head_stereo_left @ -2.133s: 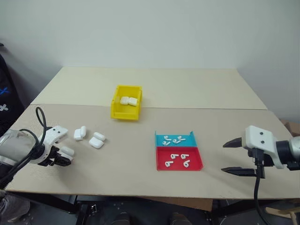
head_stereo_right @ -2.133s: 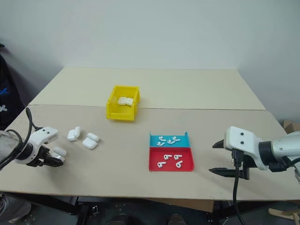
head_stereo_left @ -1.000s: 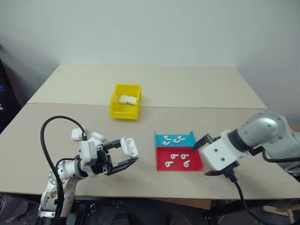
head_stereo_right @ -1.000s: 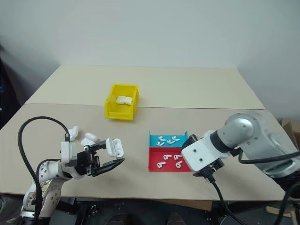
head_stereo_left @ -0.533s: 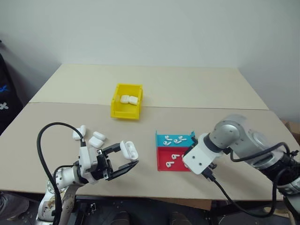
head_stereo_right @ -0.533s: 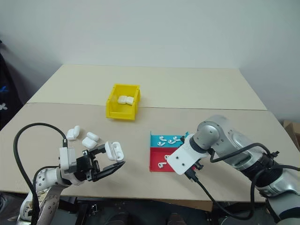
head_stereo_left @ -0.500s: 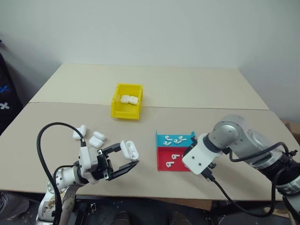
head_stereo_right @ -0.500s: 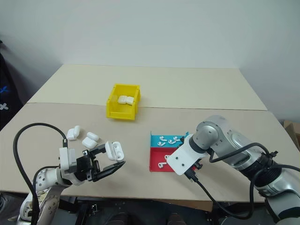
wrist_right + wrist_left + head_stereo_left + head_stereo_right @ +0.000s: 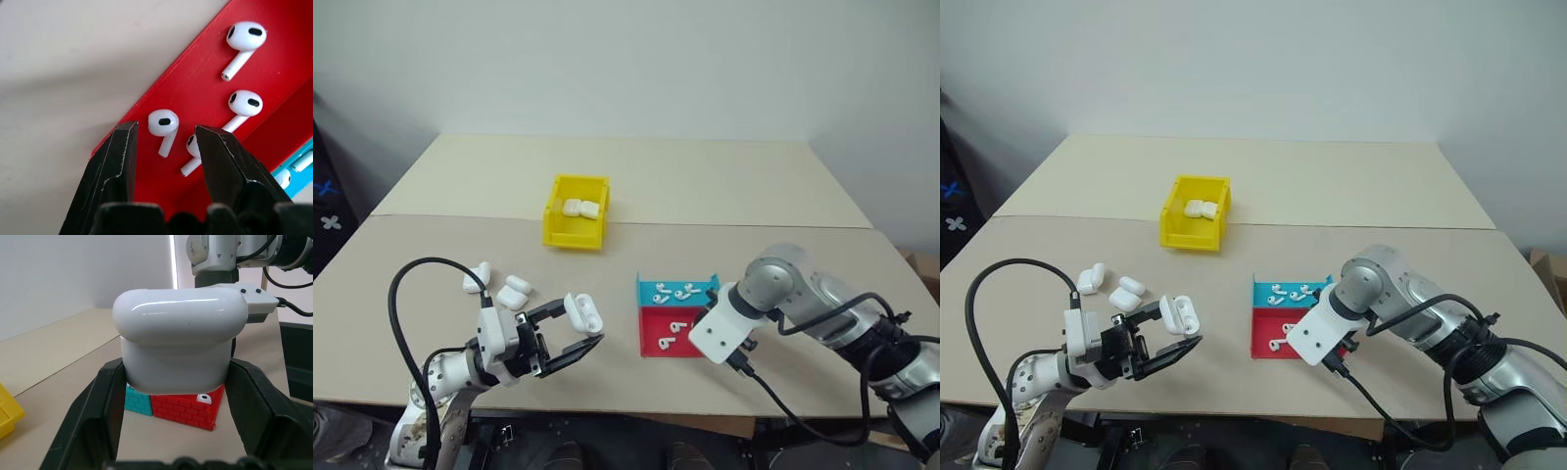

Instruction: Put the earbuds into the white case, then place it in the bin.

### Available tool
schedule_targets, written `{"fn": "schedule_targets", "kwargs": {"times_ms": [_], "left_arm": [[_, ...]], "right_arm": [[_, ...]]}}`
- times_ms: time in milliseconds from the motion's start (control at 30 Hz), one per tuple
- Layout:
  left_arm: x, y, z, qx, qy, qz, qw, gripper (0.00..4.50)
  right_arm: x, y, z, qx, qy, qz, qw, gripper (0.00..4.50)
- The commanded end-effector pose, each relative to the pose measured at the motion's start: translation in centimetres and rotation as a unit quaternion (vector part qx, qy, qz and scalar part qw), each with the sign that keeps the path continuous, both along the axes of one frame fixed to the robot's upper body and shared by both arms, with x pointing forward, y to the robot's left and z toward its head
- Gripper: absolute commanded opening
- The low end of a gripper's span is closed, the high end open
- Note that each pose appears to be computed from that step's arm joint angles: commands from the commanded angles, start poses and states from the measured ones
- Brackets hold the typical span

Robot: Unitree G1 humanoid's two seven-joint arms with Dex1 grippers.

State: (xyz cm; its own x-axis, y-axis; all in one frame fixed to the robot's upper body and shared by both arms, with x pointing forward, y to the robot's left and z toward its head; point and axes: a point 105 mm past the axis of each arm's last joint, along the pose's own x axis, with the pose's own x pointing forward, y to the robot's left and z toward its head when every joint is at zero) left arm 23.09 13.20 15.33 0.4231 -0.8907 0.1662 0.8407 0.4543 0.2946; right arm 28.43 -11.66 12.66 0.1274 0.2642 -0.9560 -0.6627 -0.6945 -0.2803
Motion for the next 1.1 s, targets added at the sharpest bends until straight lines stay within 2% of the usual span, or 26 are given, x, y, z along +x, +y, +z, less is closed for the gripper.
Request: {"fn": "schedule_targets", "kwargs": {"times_ms": [33, 1033, 1100], "left_arm": [[-0.49, -0.37, 0.90, 0.006, -0.025, -0.005, 1.000, 2.75], [-0.25, -0.20, 0.26, 0.026, -0.018, 0.006, 0.999, 2.75], [-0.25, -0.19, 0.24, 0.028, -0.018, 0.007, 0.999, 2.75]], "right_arm": [[0.09, 0.13, 0.49, -0.018, -0.008, 0.021, 1.000, 2.29], [-0.22, 0.25, -0.01, -0.031, -0.003, 0.031, 0.999, 2.29], [-0.23, 0.13, -0.08, -0.033, -0.003, 0.032, 0.999, 1.89]]}}
